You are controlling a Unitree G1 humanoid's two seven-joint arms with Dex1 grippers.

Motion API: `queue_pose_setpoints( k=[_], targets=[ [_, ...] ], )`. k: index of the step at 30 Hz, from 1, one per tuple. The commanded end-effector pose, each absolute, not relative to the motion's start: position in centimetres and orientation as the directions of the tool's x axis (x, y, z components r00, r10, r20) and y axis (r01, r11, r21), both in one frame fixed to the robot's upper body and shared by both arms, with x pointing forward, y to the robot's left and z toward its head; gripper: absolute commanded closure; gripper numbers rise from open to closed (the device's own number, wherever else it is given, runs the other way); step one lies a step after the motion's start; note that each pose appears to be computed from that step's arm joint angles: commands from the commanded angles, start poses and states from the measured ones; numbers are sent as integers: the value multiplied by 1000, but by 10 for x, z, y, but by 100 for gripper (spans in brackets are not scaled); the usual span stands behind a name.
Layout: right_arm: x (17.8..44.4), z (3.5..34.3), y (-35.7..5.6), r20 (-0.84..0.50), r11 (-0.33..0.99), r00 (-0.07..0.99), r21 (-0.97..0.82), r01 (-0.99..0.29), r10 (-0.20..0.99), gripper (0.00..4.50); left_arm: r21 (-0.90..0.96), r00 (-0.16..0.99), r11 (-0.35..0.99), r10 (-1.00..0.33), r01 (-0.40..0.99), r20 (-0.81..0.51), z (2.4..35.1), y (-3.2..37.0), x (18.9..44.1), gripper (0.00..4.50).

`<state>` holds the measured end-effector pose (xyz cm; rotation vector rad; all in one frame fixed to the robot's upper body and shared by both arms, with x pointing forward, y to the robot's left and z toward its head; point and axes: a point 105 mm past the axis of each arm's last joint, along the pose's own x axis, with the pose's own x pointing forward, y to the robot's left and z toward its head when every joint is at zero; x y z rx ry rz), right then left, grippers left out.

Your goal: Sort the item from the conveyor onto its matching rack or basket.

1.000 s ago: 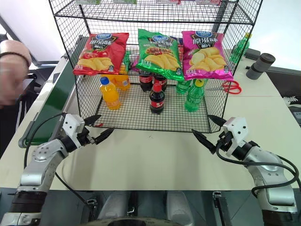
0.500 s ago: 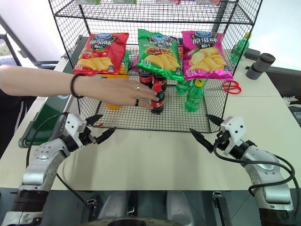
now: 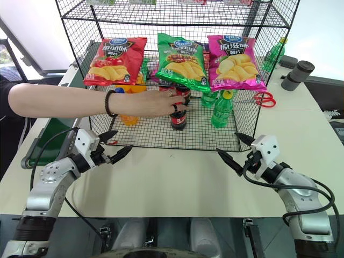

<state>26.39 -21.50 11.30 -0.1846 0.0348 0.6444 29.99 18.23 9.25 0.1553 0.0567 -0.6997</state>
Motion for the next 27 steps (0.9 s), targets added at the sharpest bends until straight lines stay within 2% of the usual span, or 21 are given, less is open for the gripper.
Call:
queue_pose_setpoints(
  k=[1, 15, 27],
  targets=[
    [262, 120, -213, -60, 778, 796, -180, -603, 603, 6, 148, 752, 738, -654, 659, -87, 101, 178, 297, 0],
    [267, 122, -210, -57, 770, 789, -189, -610, 611, 6, 89, 756, 751, -648, 654, -94, 100, 175, 301, 0],
    [273, 123, -201, -44, 757, 774, -182, -628, 631, 6, 108, 772, 764, -630, 636, -91, 104, 180, 301, 0]
  ],
)
